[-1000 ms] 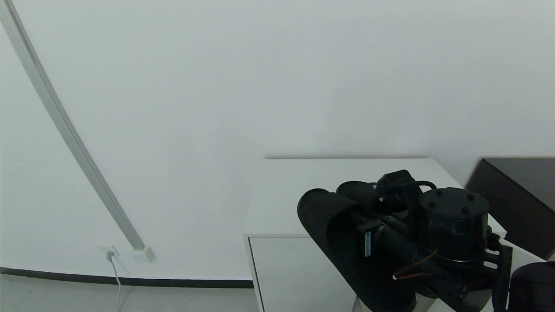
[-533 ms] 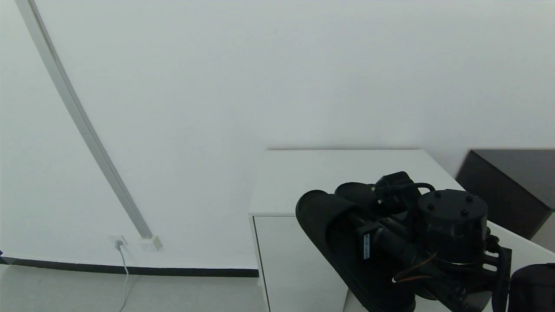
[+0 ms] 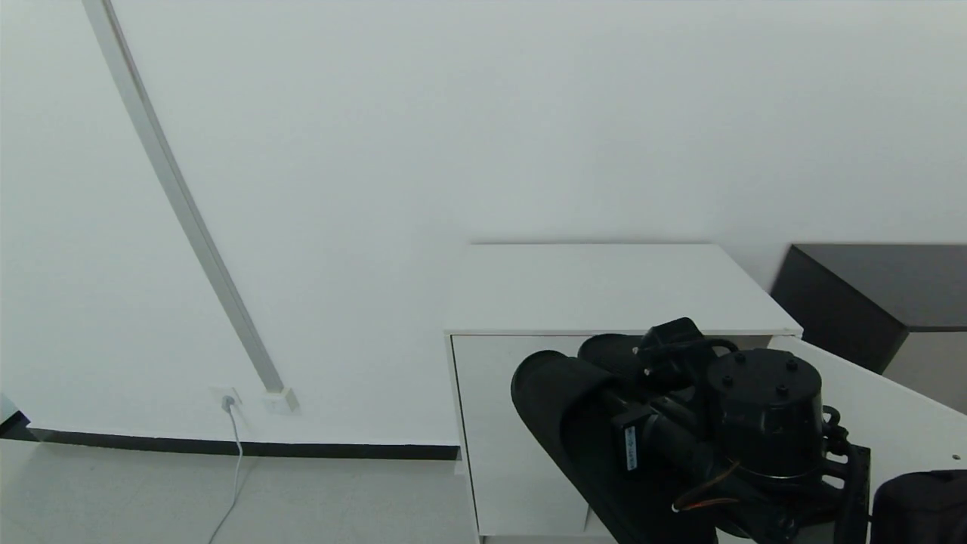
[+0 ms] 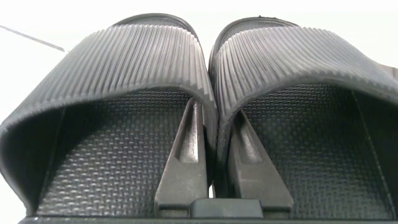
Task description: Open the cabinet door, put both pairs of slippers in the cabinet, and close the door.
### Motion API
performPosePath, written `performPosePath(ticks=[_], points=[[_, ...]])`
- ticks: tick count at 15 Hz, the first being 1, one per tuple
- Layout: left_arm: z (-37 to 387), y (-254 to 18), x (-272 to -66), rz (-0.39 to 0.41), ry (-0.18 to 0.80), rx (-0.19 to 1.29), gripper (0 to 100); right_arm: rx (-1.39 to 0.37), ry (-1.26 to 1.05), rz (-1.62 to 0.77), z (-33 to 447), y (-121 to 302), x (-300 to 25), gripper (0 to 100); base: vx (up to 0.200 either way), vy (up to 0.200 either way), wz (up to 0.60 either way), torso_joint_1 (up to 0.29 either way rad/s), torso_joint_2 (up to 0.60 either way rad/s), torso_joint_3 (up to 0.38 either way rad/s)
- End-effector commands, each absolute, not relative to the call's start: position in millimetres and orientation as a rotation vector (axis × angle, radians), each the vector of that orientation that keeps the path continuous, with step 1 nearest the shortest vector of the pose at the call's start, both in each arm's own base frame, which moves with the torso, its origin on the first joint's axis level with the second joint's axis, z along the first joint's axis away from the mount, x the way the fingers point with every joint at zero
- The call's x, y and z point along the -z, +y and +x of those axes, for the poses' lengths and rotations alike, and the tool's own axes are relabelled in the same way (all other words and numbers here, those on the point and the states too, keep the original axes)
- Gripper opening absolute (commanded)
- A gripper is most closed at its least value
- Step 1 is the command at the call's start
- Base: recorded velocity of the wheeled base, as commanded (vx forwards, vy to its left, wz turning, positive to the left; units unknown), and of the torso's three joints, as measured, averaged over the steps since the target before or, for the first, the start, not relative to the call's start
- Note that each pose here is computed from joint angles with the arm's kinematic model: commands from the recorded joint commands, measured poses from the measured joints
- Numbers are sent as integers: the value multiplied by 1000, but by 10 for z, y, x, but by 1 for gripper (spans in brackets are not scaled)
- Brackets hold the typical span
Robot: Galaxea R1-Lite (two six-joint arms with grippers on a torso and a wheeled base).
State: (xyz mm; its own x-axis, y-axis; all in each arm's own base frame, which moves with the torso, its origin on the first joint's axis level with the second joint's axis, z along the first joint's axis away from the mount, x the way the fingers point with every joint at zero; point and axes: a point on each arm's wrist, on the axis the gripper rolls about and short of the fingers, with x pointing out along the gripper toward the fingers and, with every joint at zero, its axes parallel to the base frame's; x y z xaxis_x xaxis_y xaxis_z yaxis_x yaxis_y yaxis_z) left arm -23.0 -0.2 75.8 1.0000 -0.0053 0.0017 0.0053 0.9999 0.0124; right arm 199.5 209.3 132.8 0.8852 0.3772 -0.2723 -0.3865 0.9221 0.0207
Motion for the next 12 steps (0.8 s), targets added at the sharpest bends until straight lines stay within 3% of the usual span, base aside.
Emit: performPosePath(ticks=[1,7,12], points=[[-229,-2,-757,12,0,5,0,-395,285,-41,2004,2100,-1295,0,0,0,0,0,0,0],[-229,-2,-757,12,0,5,0,-393,290,-45,2011,2108,-1274,0,0,0,0,0,0,0],[-229,-2,-757,12,0,5,0,-389,285,-44,2004,2099,-1289,0,0,-200,0,3,1,0]])
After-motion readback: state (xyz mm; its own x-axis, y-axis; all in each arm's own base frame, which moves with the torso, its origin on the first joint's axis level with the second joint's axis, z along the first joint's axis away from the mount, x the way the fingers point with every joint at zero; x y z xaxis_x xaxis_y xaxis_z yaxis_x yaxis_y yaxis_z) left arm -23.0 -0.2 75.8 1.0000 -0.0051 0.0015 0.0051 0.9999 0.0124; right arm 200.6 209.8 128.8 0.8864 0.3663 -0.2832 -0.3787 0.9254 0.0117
